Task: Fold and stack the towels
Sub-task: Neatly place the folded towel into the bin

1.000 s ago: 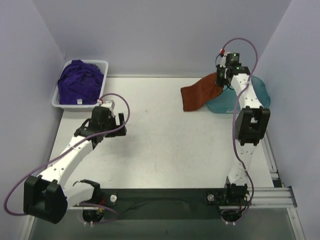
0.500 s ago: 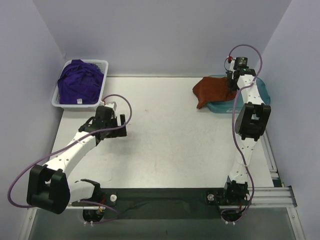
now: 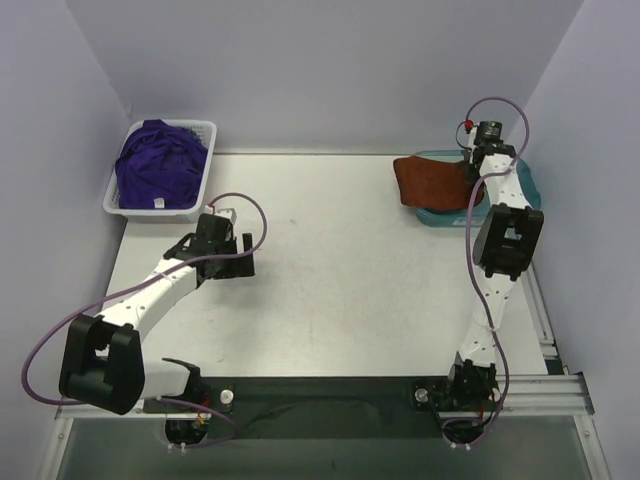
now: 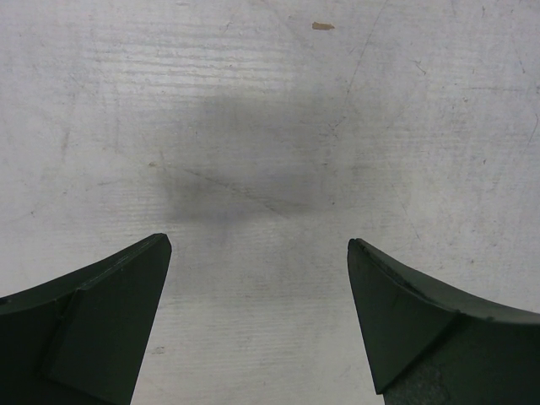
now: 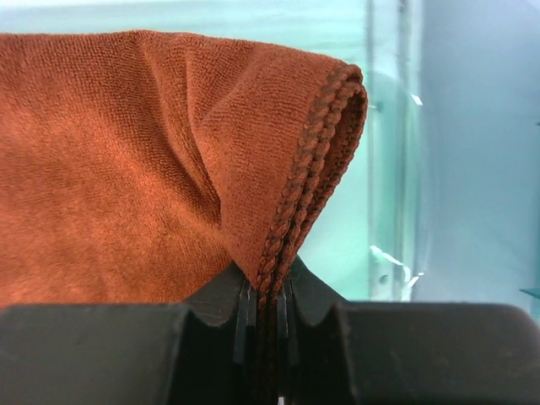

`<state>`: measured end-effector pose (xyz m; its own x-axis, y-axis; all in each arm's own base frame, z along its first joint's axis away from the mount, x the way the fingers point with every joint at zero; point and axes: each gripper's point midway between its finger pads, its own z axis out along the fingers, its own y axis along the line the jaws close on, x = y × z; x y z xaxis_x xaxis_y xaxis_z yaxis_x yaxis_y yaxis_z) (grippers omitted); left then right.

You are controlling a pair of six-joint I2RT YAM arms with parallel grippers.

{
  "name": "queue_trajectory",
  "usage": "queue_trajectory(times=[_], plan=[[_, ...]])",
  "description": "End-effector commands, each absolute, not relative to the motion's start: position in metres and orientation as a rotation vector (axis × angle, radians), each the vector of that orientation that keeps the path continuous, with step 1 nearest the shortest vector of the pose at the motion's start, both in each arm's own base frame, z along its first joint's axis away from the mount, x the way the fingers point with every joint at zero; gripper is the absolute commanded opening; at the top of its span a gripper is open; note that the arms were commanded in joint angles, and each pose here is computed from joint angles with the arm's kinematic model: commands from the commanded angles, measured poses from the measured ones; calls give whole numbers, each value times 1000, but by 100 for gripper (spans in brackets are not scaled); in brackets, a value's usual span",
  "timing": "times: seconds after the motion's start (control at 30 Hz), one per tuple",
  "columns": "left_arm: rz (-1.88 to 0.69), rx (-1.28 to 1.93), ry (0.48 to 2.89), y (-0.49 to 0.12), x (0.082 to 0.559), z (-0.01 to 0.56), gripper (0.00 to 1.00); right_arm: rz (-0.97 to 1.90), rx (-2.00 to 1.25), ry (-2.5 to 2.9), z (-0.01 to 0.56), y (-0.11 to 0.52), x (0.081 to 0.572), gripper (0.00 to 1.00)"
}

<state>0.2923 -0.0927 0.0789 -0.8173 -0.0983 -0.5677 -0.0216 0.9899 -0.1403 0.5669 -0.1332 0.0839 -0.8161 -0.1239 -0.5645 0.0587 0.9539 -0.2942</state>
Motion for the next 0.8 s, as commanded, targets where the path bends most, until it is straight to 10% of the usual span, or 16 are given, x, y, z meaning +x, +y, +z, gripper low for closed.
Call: queue_trajectory(times=[0.0,0.77], plan=[[-168,-79,2494,-92,300,80,97,-509,4,2435,102,-163,571,0],[-177,-80,2503,-95,301,76,97,-606,111,2440,87,-189,558,0]])
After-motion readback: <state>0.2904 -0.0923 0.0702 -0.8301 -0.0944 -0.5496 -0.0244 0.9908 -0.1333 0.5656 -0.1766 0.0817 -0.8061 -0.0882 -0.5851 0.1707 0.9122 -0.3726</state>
